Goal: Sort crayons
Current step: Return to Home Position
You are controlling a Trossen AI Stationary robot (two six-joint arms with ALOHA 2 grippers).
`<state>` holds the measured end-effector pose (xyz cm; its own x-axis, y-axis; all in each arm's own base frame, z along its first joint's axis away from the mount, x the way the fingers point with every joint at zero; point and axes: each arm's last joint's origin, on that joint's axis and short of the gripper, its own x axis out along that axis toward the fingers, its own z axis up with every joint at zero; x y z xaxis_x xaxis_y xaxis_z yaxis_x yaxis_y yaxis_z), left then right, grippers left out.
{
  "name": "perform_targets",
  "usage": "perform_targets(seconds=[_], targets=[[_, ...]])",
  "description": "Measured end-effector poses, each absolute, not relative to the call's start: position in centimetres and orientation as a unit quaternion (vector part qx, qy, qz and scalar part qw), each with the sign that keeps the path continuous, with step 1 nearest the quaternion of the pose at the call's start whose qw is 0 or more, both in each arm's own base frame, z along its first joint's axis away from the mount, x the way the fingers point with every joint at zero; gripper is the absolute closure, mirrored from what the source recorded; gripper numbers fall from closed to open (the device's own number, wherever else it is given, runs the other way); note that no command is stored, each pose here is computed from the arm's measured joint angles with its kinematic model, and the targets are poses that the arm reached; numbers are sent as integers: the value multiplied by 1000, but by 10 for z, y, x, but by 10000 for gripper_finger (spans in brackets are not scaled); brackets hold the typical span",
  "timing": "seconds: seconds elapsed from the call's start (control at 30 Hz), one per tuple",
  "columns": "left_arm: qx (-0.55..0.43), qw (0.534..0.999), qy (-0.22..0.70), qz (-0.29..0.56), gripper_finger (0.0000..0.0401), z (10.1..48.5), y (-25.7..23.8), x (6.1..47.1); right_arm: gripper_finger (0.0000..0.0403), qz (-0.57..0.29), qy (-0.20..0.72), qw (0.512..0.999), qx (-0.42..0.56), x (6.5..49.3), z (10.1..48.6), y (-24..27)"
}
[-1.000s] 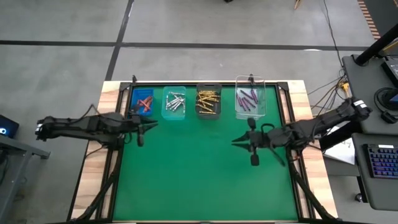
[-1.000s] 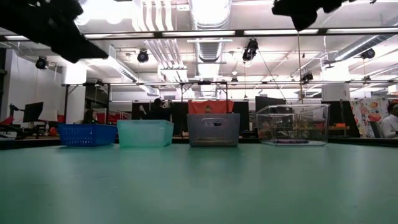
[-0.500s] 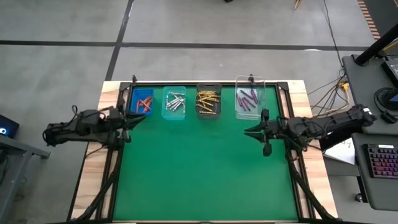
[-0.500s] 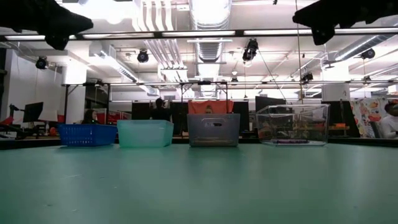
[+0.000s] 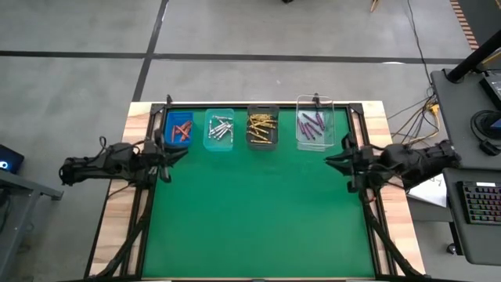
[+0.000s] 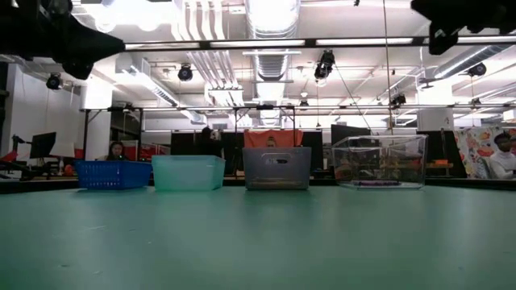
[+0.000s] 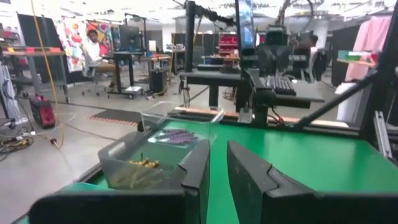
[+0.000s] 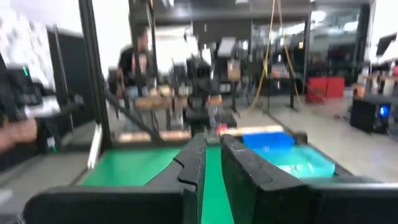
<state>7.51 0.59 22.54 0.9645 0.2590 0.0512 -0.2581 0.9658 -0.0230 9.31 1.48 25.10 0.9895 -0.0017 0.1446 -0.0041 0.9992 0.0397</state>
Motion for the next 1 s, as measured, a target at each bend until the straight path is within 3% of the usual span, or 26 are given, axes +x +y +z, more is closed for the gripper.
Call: perform_targets(seconds=[0.17,0.67,0.83,1.0], targets=[[-8,993,-29,114,364,220,5,78,360,0,-114,993,27,79,241,11],[-37,995,-56,75,364,177,2,96,360,26,-94,995,18,87,206,15],[-38,995,-44,76,364,174,2,97,360,49,-40,998,-14,95,174,18],[-36,996,-38,77,364,173,2,98,369,46,-11,999,-22,97,169,18]])
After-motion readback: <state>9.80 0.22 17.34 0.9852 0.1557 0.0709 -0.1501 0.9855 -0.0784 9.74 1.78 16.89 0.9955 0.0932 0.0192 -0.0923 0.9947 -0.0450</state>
